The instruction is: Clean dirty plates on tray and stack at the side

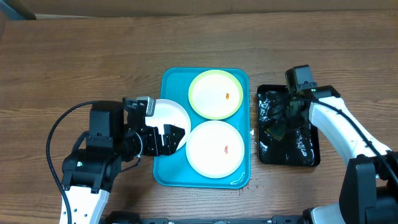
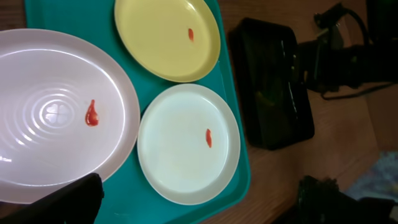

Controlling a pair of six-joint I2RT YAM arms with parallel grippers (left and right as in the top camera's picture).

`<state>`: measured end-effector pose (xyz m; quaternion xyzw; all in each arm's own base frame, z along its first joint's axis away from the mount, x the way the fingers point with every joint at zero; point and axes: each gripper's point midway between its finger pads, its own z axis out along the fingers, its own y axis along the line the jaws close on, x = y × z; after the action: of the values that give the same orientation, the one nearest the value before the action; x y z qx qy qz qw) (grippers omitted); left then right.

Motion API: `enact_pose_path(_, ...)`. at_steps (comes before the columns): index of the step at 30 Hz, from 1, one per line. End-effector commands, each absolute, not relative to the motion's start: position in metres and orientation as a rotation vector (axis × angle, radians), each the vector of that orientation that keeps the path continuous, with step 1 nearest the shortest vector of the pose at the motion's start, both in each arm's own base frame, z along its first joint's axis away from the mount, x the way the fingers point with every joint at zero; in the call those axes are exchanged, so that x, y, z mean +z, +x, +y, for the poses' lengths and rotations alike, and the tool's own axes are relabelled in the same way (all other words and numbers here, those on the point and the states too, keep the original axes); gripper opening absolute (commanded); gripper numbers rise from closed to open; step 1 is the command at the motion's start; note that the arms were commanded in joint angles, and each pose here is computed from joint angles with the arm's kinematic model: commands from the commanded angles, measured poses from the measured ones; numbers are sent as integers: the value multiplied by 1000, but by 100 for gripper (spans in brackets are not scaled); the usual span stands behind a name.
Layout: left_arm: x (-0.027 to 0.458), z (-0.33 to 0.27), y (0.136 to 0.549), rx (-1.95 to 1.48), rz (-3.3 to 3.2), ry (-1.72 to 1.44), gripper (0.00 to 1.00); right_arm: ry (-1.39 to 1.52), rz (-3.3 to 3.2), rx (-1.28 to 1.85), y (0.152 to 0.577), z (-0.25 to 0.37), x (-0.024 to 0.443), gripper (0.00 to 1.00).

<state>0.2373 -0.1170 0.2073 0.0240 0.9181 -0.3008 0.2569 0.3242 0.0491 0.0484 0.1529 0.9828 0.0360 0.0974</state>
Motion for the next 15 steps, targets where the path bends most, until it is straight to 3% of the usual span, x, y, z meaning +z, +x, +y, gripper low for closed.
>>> enact_pose_path(1, 232, -139, 233, -953, 2384, 260, 100, 592, 2847, 18, 319, 34, 32, 49)
enact_pose_path(5, 242, -149, 230, -1035, 2336, 312, 100, 662, 2819, 24, 316, 32, 21, 40)
enact_pose_path(12, 241, -158, 231, -861, 2345, 405, 100, 594, 2844, 19, 313, 32, 20, 4)
enact_pose_path(15, 248, -158, 234, -730, 2346, 402, 100, 444, 2884, 33, 317, 37, 35, 4)
